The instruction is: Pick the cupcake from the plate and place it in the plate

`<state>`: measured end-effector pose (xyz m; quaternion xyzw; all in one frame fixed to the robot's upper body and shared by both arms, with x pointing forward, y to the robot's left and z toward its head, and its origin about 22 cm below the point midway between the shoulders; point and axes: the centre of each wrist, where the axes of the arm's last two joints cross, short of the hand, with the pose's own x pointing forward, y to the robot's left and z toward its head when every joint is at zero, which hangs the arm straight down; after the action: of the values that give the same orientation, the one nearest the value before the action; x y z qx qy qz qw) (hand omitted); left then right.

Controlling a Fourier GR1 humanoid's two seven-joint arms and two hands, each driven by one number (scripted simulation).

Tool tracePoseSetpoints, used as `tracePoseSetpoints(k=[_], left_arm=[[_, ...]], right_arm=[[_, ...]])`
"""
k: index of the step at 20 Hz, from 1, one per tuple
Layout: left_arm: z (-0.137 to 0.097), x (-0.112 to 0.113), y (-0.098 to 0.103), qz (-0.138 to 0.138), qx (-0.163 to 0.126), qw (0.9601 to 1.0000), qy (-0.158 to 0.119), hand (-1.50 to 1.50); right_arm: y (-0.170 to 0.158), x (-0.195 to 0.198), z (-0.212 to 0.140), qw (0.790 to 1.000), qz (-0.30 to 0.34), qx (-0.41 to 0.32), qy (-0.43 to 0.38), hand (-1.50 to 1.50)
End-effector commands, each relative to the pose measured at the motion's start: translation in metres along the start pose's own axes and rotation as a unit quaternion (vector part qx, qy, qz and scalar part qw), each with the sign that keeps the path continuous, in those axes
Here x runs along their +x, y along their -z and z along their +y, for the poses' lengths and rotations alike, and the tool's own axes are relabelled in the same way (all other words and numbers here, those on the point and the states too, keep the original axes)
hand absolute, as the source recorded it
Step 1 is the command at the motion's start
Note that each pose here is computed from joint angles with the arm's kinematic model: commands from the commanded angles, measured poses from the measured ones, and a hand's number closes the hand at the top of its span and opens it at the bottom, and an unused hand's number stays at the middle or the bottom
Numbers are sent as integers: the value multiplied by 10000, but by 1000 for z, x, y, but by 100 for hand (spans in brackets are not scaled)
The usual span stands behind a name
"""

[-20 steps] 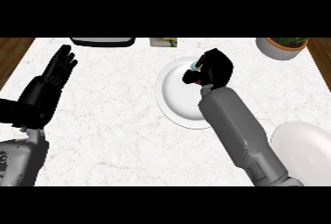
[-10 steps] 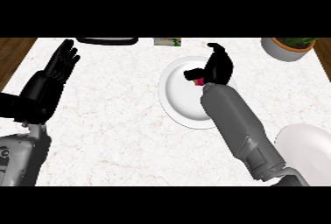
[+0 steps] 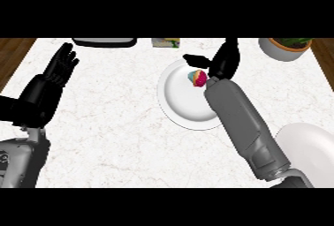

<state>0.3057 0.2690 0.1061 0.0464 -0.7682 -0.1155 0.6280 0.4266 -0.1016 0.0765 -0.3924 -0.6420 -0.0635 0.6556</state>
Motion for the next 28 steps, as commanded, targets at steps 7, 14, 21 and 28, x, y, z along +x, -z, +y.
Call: tracePoseSetpoints(k=[7,14,21,28], left_arm=[[19,-1,-15,178,331,9993,75,0],[31,1,-5,96,264,9996,74,0],[22,-5,-18,91,258,9996,85,0],[18,1,-16,169,278,9994,131,0]], right_arm=[[-20,-49,-40,9942,56,-505,945,-150],[-31,-79,-118,9956,-66,-382,856,-150],[-90,-110,-184,9966,-69,-387,728,-150],[-109,-137,-224,9966,-241,-482,623,-150]])
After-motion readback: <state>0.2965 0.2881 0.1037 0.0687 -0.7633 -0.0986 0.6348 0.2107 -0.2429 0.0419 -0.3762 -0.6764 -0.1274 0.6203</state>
